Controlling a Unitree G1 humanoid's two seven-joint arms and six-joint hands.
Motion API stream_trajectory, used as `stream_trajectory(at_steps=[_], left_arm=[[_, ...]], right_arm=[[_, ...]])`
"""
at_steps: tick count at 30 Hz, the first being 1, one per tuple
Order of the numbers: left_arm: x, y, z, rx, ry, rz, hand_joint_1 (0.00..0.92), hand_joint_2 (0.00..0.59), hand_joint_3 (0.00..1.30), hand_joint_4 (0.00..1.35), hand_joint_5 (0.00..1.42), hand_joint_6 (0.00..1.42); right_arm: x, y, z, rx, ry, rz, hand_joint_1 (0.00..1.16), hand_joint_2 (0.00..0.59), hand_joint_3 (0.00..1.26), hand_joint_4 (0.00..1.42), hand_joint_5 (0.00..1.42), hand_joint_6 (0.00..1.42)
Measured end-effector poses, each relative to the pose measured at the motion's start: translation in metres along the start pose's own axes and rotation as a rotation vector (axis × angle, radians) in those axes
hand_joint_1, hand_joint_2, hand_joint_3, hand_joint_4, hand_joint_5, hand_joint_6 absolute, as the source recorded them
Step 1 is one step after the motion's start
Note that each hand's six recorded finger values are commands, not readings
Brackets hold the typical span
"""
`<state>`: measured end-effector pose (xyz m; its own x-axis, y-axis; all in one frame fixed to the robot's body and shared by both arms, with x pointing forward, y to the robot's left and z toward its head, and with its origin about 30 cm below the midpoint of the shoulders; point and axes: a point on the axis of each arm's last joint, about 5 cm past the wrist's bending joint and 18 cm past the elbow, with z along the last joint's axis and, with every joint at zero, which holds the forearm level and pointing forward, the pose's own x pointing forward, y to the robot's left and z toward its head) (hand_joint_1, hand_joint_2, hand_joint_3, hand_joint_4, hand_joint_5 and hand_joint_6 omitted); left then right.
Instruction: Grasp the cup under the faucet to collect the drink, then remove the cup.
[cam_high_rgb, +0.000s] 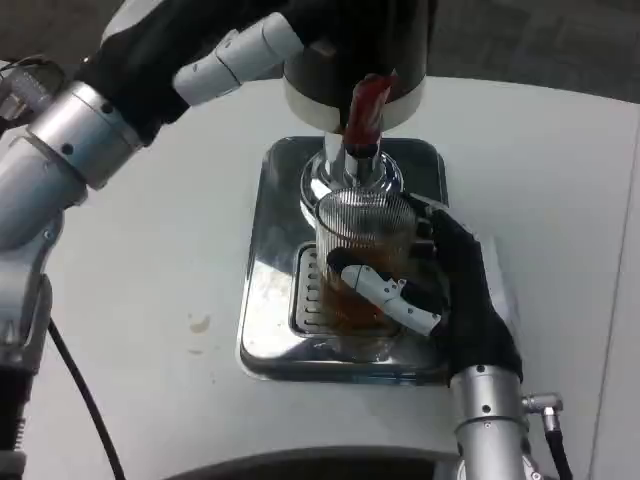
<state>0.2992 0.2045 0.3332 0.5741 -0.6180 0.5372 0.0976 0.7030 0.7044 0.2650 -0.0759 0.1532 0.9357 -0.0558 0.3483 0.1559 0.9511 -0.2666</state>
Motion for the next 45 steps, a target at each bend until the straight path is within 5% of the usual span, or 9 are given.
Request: stream_trajectory(at_steps=[23, 45], left_arm=[[-0.001, 0.003, 0.0034, 0.006, -0.02, 0.045, 0.0, 0.076, 0.44, 0.46, 0.54, 0.34], [-0.008, 0.013, 0.0089, 0.01, -0.052, 0.122, 0.0, 0.077, 0.44, 0.46, 0.54, 0.35]], right_arm=[[-0.019, -0.0141, -0.002, 0.007, 0.022, -0.054, 0.73, 0.256, 0.54, 0.69, 0.7, 0.34], [-0.038, -0.036, 0.0021, 0.026, 0.011, -0.08, 0.73, 0.25, 0.61, 0.75, 0.76, 0.38]])
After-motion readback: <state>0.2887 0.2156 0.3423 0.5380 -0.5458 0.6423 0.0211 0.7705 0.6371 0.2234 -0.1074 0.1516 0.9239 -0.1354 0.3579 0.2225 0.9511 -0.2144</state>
